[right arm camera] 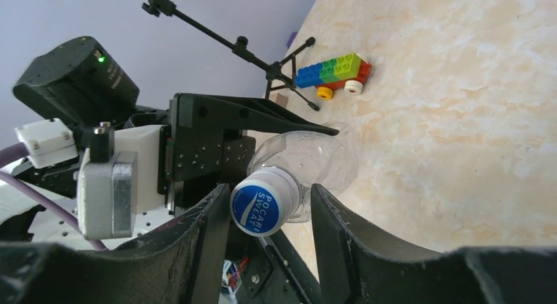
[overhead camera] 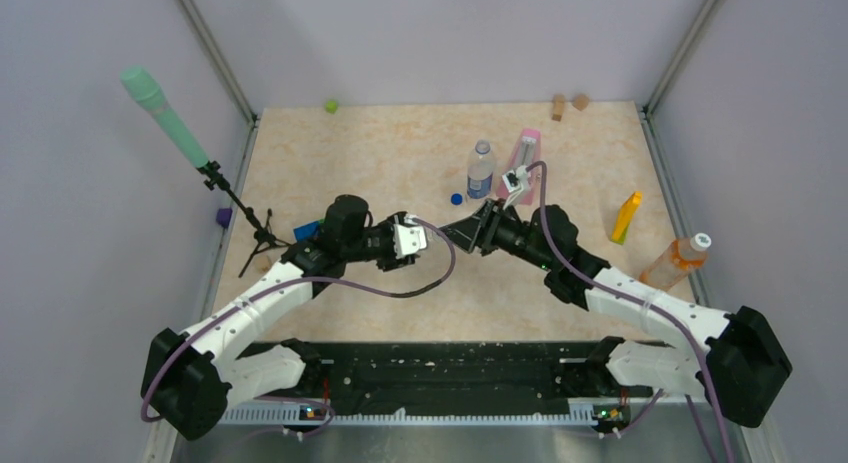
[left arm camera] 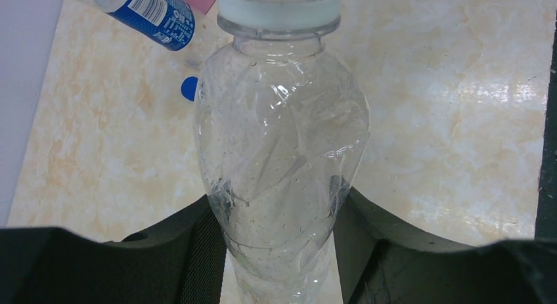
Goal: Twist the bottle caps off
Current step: Unscrew the bottle cap from the plastic bottle.
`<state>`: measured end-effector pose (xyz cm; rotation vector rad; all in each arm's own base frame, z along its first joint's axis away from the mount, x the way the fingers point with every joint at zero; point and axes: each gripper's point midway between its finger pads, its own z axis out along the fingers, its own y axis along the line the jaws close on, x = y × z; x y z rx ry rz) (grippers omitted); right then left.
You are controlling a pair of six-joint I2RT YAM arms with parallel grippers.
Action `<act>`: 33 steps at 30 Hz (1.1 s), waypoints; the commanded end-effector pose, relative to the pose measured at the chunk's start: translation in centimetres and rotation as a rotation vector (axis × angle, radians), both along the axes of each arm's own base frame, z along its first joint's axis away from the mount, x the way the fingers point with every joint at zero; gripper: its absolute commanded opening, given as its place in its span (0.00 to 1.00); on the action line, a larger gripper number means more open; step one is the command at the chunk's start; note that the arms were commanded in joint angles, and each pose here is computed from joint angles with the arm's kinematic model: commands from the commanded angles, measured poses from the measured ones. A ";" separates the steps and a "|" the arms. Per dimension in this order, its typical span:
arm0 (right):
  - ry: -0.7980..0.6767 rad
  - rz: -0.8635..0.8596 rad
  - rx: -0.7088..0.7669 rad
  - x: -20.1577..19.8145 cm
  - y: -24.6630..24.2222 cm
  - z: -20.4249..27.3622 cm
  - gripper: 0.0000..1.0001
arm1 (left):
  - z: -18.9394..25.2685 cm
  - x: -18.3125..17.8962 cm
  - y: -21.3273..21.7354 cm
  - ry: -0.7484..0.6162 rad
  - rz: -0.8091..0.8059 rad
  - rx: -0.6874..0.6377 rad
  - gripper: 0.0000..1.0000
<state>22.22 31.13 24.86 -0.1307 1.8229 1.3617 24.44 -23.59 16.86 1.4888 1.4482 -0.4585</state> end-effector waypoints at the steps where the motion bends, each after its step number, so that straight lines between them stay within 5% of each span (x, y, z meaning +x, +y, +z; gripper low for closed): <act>1: -0.036 0.026 0.015 0.5 1.1 2.0 0.45 | 1.6 0.5 -0.7 -0.048 -0.006 -0.053 0.00; 5: -0.034 0.060 0.002 0.4 1.7 1.6 0.23 | 1.6 0.5 -0.9 -0.039 -0.007 -0.060 0.00; 11: -0.219 0.143 -0.085 -1.0 1.2 0.3 0.05 | 1.6 0.2 -0.8 -0.008 0.000 -0.062 0.00; 28: -1.235 0.626 -0.368 -6.3 0.7 -3.3 0.00 | 3.9 -4.8 -3.0 0.126 -0.310 -0.174 0.00; 33: -1.309 0.687 -0.388 -6.9 0.2 -2.8 0.00 | 4.1 -6.3 -2.4 0.173 -0.372 -0.170 0.00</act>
